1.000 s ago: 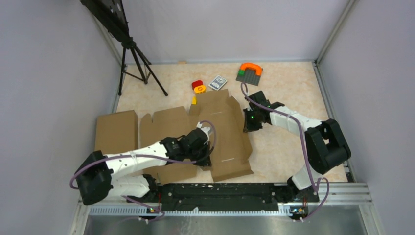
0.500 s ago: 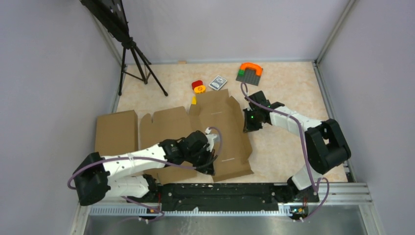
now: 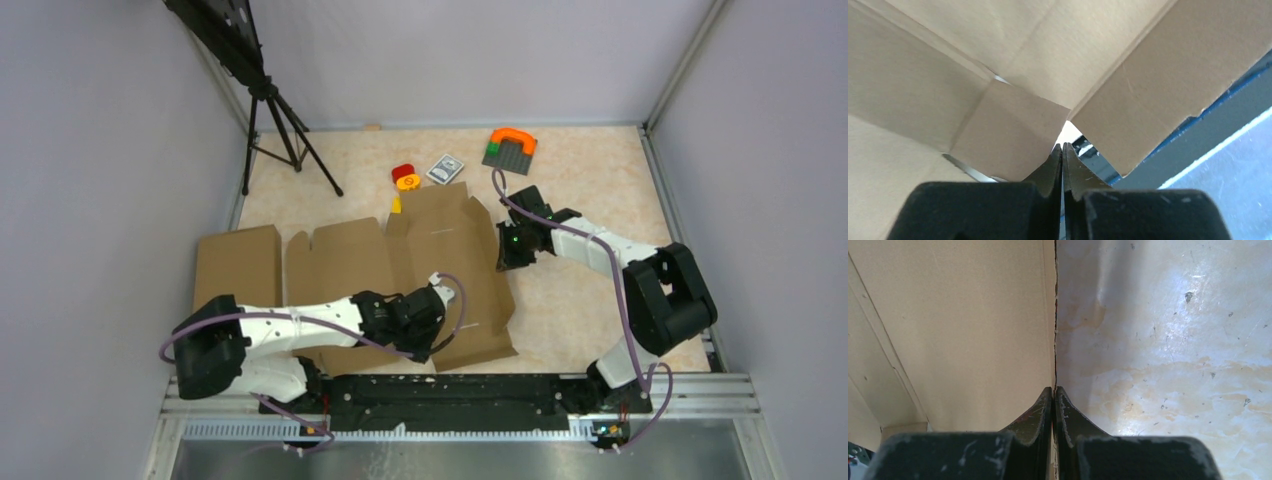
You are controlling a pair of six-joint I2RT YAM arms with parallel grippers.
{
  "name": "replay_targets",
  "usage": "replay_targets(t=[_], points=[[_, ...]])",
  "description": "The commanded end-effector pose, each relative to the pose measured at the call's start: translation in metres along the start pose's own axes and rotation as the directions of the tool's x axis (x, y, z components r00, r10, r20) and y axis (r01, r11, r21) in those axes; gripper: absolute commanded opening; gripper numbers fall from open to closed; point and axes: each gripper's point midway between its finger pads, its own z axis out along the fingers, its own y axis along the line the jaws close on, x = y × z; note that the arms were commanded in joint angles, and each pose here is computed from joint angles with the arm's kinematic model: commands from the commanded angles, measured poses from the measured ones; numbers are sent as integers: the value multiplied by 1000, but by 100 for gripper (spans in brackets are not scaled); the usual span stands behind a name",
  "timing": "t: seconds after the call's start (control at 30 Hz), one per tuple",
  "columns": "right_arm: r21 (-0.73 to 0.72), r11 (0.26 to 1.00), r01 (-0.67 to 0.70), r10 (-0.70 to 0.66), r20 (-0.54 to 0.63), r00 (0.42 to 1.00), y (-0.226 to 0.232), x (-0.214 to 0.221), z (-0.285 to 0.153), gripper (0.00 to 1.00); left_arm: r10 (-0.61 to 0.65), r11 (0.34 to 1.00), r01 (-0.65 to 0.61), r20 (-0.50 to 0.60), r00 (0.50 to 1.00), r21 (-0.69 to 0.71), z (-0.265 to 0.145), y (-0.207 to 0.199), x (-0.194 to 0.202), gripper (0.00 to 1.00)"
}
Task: Fold the paper box
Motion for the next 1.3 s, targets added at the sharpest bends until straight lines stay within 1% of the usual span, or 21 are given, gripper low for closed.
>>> replay_targets(t=[0.0,0.13,0.23,0.3,0.43,0.6,0.7,0.83,0.97,1.1,1.2,1.27], points=[[-11,1000,-1,1,13,1000,2,-1,-3,3,-12,997,26,190,982,-73,-14,7,-39,0],[-16,1000,3,-3,14,1000,3,-2,-4,3,-34,992,59,218,975,-112,-15,19,-40,0],[-19,1000,5,-4,15,1000,4,-3,-5,3,-62,990,88,214,975,-112,-13,27,-39,0],[-19,1000,6,-6,13,1000,4,-4,-4,3,-93,989,115,214,972,-89,-11,30,-40,0],[-20,1000,9,-9,10,1000,4,-4,-4,3,-191,980,199,190,963,-24,-1,37,-38,0],[-18,1000,16,-16,5,1000,4,-4,-4,3,-270,960,277,143,952,-31,11,50,-27,0],[-19,1000,16,-16,1,1000,4,-2,-4,3,-323,946,325,144,935,11,17,51,-27,0],[-14,1000,17,-17,-5,1000,2,0,-3,3,-403,915,398,94,910,71,29,53,-15,0],[-15,1000,15,-15,-7,1000,2,1,-2,3,-447,892,439,59,893,106,33,54,-13,0],[-19,1000,15,-15,-10,1000,2,2,-1,3,-476,871,474,-10,879,129,36,53,-8,0],[-19,1000,14,-14,-10,1000,2,3,-1,3,-497,858,492,-1,867,146,33,54,-12,0],[-26,1000,12,-13,-12,1000,3,4,-1,3,-533,833,524,2,846,175,31,57,-13,0]])
